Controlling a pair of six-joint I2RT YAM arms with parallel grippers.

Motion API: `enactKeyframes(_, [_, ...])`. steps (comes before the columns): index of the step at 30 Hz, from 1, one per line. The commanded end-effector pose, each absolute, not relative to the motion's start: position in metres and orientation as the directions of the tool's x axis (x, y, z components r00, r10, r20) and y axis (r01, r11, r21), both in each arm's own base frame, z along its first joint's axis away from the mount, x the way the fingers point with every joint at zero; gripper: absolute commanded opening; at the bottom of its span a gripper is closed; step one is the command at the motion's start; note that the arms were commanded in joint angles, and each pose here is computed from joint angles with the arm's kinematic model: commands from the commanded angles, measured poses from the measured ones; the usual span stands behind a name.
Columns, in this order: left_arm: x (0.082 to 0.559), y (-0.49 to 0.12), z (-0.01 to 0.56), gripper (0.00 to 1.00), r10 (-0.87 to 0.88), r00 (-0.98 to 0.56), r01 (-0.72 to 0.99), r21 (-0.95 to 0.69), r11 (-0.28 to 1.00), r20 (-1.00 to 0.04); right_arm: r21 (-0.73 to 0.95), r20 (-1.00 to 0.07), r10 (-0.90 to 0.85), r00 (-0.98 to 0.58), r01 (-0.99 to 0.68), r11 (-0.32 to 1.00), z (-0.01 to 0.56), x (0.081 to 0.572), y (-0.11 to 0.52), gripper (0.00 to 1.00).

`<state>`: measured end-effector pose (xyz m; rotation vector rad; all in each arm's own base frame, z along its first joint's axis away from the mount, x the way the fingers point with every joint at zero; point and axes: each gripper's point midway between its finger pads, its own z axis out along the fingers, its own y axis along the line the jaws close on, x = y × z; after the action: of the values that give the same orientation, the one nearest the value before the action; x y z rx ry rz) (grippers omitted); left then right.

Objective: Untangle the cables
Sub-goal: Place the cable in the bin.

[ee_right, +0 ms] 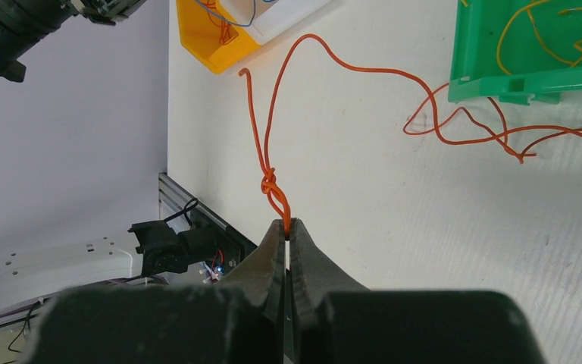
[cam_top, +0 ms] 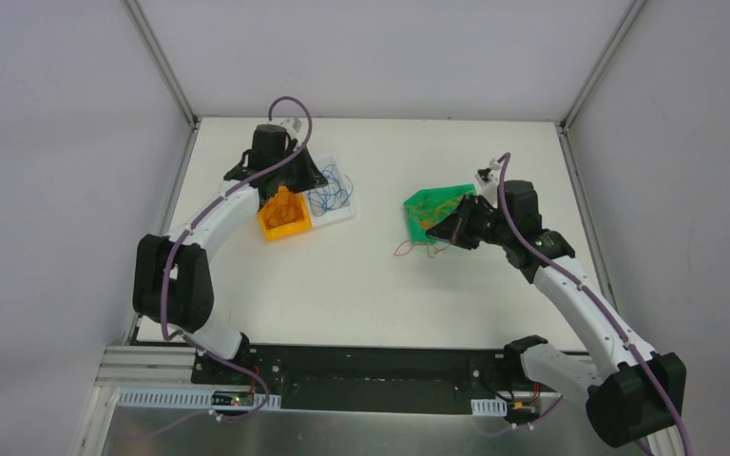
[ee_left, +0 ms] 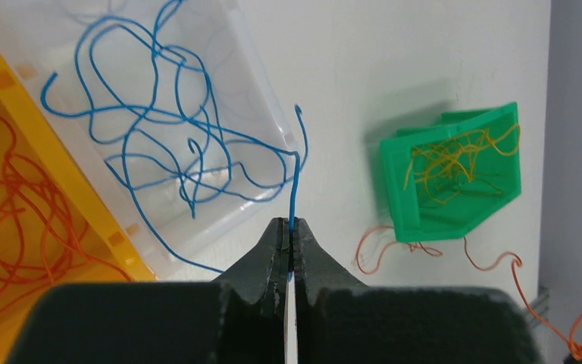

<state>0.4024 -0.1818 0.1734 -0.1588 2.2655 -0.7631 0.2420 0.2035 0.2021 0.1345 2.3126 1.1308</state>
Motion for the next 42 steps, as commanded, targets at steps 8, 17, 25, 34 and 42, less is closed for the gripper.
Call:
enactKeyframes(8, [0.485, -0.163, 0.136, 0.0, -0.186, -0.721, 0.056, -0.324, 0.944, -0.667, 0.741, -0.501, 0.31, -0.808, -0.215, 0.636, 0.224, 0.237, 0.201, 0.0])
enactKeyframes(17, [0.492, -0.169, 0.08, 0.0, -0.082, -0.78, 0.081, -0.23, 0.97, -0.621, 0.751, -0.481, 0.309, -0.821, -0.204, 0.628, 0.222, 0.236, 0.203, 0.0])
enactKeyframes(25, [0.476, -0.174, 0.143, 0.37, -0.084, -0.722, 0.146, -0.27, 0.952, -0.687, 0.767, -0.44, 0.233, -0.867, -0.228, 0.6, 0.218, 0.229, 0.227, 0.0])
enactKeyframes(34, [0.419, -0.135, 0.232, 0.81, -0.129, -0.587, 0.108, -0.235, 0.966, -0.799, 0.755, -0.505, 0.036, -0.862, -0.422, 0.502, 0.25, 0.212, 0.328, 0.0])
enactKeyframes(42, [0.354, -0.082, 0.25, 0.99, -0.282, -0.546, -0.153, -0.237, 0.959, -0.789, 0.691, -0.609, 0.064, -0.791, -0.489, 0.533, 0.272, 0.234, 0.347, 0.3])
